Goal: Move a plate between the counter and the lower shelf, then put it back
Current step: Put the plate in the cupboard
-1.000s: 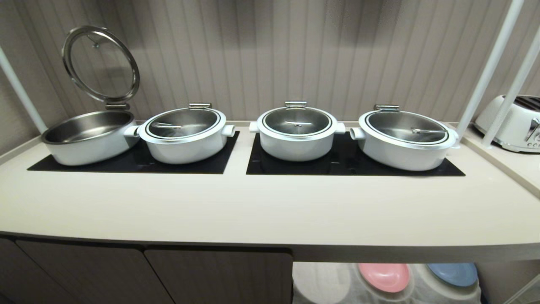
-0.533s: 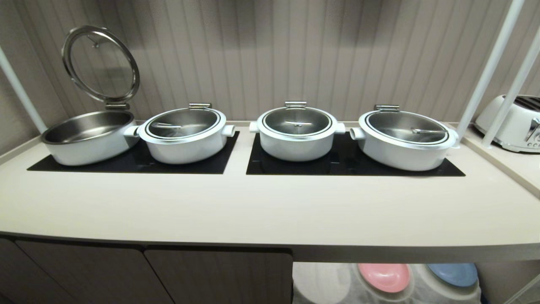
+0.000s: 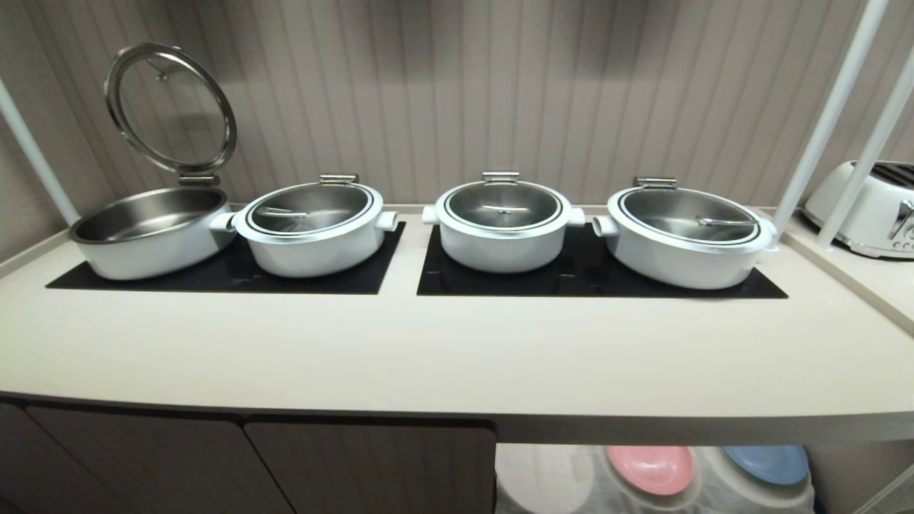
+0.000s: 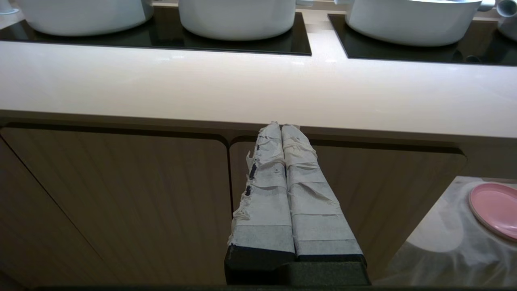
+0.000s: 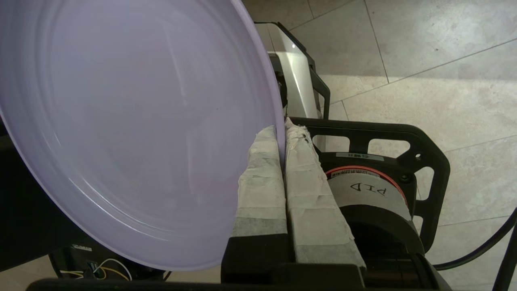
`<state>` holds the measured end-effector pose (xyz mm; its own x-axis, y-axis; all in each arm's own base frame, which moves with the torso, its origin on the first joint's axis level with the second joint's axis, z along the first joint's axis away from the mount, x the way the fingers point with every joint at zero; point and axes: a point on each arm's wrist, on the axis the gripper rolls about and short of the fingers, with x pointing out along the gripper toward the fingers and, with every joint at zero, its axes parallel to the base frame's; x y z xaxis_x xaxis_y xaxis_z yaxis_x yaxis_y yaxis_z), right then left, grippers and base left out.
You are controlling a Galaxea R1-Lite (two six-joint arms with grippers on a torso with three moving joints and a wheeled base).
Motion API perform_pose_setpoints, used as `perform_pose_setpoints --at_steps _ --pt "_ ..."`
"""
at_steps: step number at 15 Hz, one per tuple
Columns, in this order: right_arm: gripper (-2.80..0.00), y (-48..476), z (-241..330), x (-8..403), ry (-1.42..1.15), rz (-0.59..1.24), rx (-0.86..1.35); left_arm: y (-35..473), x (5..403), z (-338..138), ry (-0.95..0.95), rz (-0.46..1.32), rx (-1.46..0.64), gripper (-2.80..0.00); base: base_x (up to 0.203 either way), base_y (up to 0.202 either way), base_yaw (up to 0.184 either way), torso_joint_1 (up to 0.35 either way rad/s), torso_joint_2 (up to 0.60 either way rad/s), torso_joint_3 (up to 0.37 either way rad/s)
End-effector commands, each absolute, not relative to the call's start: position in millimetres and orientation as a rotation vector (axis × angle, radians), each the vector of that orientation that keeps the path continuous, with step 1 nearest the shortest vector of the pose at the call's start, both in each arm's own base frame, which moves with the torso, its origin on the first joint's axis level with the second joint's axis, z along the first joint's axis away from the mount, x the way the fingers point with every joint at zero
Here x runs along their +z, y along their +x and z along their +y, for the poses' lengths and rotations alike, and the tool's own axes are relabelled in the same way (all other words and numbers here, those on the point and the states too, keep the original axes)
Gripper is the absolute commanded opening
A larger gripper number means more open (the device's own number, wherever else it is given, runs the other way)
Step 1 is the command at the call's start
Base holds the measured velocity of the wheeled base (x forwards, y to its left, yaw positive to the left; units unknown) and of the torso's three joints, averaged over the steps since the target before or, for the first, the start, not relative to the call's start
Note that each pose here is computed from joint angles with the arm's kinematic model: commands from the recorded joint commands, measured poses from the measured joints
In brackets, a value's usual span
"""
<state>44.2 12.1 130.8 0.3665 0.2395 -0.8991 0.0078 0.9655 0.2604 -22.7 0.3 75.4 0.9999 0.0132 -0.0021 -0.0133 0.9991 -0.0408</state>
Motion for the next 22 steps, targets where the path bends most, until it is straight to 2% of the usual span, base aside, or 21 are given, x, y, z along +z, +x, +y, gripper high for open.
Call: perform_pose_setpoints --at_steps 1,17,22 --pt "-2.80 43.1 11.9 129.2 0.236 1.199 0.149 -22.7 75.4 0.3 -0.041 0.003 0.014 -2.80 0.000 0.000 0.000 0.000 0.00 0.000" --pt "-2.80 43.4 12.0 129.8 0.243 1.180 0.153 -22.7 75.4 0.3 -0.041 0.003 0.014 -2.80 0.000 0.000 0.000 0.000 0.00 0.000" --pt "-2.80 46.6 14.3 133.9 0.292 1.185 0.220 -22.7 75.4 0.3 -0.041 0.003 0.014 -2.80 0.000 0.000 0.000 0.000 0.00 0.000"
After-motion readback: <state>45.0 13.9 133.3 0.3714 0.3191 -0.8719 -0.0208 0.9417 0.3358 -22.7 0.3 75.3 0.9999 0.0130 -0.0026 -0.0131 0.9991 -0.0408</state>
